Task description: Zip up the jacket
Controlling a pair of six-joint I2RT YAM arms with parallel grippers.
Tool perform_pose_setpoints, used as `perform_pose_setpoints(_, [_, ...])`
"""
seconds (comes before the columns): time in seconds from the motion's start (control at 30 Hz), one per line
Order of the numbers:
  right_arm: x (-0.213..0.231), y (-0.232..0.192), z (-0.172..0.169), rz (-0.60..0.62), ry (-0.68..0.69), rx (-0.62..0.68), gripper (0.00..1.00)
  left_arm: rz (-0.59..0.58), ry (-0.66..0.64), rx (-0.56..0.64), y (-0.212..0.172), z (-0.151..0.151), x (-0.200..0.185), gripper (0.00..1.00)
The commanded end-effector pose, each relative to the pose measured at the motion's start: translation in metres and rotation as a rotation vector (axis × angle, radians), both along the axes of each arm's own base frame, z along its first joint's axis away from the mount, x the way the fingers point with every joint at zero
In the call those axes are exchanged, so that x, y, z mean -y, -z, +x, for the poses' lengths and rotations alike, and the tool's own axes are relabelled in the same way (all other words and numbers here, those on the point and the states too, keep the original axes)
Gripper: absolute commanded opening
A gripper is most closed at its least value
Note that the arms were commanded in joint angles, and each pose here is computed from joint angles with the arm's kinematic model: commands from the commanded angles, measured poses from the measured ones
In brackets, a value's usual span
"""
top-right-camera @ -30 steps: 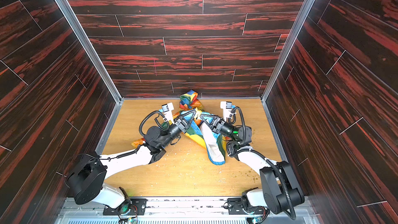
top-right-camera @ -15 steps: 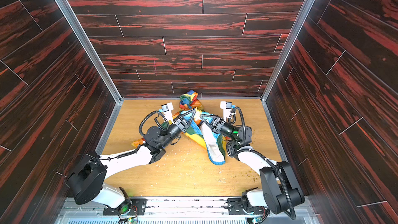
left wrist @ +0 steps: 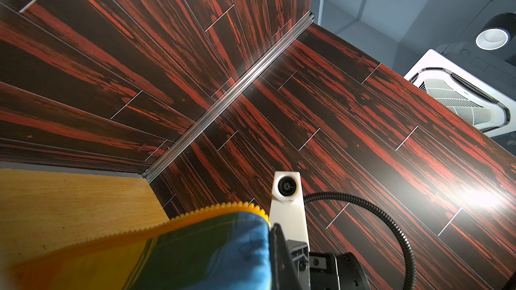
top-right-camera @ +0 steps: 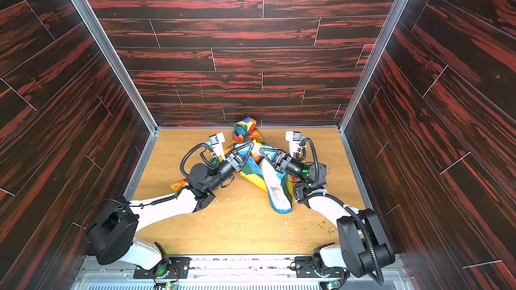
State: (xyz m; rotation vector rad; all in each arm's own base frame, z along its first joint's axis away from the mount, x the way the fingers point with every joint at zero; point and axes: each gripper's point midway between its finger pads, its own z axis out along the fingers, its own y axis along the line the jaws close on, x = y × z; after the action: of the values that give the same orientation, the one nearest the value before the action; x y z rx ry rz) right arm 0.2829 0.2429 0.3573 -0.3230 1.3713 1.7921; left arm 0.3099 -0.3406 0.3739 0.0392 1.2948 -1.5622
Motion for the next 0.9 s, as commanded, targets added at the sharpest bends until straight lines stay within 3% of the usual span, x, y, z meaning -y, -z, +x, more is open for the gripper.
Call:
perform_pose_setpoints(0.0, [0.004,-0.032,-0.015,0.049,0.0,0.115,0.0,-0.053,0.037,0.056,-0.023,-0.012,-0.003,0.0])
perform_pose_setpoints(0.87, [0.001,-0.041,-0.007,0.048,0.007,0.137,0.0,-0.034,0.077,0.018,-0.013,-0.023,-0.006,0.0])
